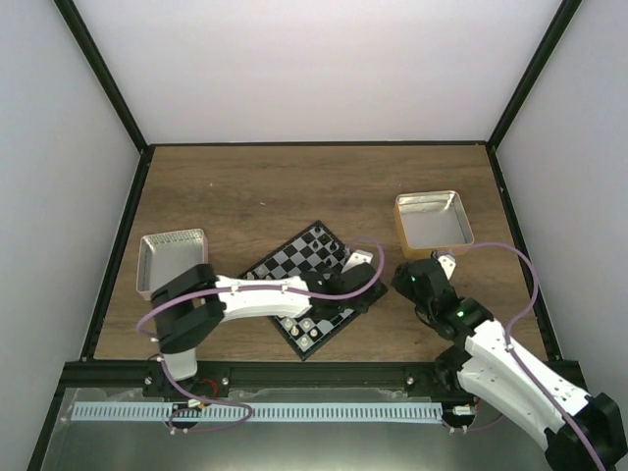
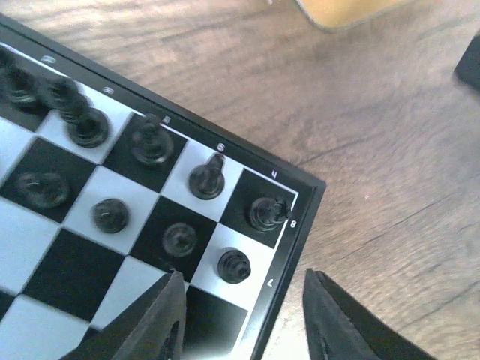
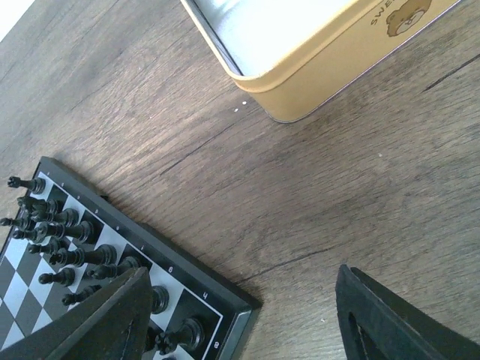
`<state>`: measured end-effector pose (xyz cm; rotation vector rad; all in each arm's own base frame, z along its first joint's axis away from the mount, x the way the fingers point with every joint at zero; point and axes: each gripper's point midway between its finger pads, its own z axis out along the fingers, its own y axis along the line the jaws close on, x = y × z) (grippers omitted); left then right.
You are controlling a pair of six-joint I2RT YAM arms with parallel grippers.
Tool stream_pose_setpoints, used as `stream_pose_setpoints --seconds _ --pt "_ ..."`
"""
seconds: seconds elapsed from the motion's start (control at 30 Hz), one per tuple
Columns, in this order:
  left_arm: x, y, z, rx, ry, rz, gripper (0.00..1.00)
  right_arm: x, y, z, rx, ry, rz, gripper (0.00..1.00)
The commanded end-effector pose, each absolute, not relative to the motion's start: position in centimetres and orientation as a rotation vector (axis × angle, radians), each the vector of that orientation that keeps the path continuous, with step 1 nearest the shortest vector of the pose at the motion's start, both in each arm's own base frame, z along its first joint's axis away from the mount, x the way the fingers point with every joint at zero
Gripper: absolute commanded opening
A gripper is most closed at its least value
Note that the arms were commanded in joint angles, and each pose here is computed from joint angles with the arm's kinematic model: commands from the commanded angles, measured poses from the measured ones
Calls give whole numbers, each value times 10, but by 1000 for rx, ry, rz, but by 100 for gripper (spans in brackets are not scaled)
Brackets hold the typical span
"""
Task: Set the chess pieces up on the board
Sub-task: Reset both arms
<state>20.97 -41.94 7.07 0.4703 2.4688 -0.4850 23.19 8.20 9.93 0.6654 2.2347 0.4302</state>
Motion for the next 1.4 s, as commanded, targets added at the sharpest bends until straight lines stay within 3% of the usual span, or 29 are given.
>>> stream_pose_setpoints --seconds 0.0,0.17,0.27,0.3,0.43,0.53,0.97,1.37 --pt "218 -400 120 351 2389 -514 52 231 85 115 601 2233 457 69" --pt "220 -366 162 281 2315 -504 75 226 101 132 457 2268 529 72" --pt "217 -344 183 248 2268 -515 98 221 115 144 389 2287 621 77" --pt "215 -334 186 244 2257 -508 100 220 118 148 382 2287 642 79" --pt "207 -302 206 214 2206 -534 100 217 121 178 343 2256 688 87" --pt "203 -271 227 172 2149 -532 100 215 116 205 308 2201 678 99" --pt "185 -125 350 1 1803 -487 100 194 54 324 284 1868 492 100" --pt "175 -50 383 -150 1701 -411 100 157 14 369 305 1617 484 100"
